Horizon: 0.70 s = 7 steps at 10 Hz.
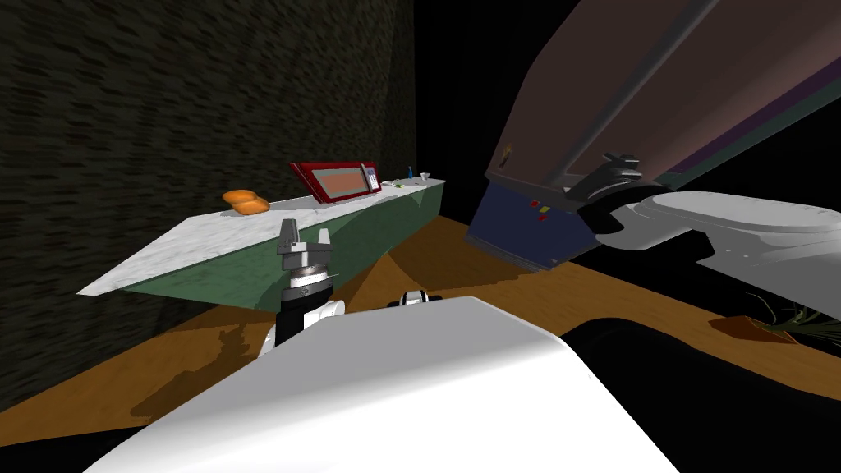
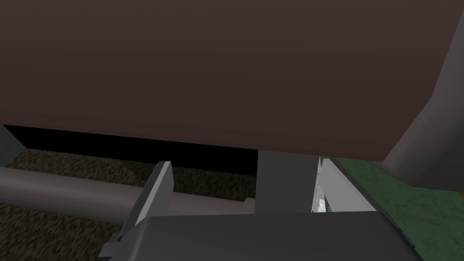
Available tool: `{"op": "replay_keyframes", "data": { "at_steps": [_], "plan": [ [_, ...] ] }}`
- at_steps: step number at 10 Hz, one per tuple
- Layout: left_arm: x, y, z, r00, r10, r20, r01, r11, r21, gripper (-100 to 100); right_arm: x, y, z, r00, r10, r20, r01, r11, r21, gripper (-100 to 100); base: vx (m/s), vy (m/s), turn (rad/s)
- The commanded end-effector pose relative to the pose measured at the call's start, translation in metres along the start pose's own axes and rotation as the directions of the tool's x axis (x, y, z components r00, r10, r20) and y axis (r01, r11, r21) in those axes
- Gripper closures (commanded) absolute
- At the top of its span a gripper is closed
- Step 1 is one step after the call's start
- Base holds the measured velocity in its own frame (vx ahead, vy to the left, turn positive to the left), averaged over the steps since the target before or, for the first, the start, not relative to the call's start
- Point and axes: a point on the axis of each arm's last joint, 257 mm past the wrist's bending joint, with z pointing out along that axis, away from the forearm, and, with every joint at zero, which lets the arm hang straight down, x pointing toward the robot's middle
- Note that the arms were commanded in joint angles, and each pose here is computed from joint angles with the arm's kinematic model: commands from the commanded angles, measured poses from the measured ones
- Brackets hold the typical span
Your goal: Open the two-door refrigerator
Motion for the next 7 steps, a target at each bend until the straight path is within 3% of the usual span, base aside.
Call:
{"op": "replay_keyframes", "data": {
  "at_steps": [1,2,7],
  "plan": [
    [0.0,0.0,0.0,1.0,0.0,0.0,0.0,1.0,0.0,0,-0.0053,-0.0027,0.0037,1.0,0.004,0.007,-0.004,1.0,-0.005,-100,0.0,0.003,-0.02],
    [0.0,0.0,0.0,1.0,0.0,0.0,0.0,1.0,0.0,0,-0.0052,-0.0021,0.0038,1.0,0.003,0.007,-0.003,1.0,-0.008,0,0.0,0.0,0.0],
    [0.0,0.0,0.0,1.0,0.0,0.0,0.0,1.0,0.0,0,-0.0043,0.0025,0.0029,1.0,0.002,0.006,-0.002,1.0,-0.017,0,0.0,0.0,0.0]
  ]
}}
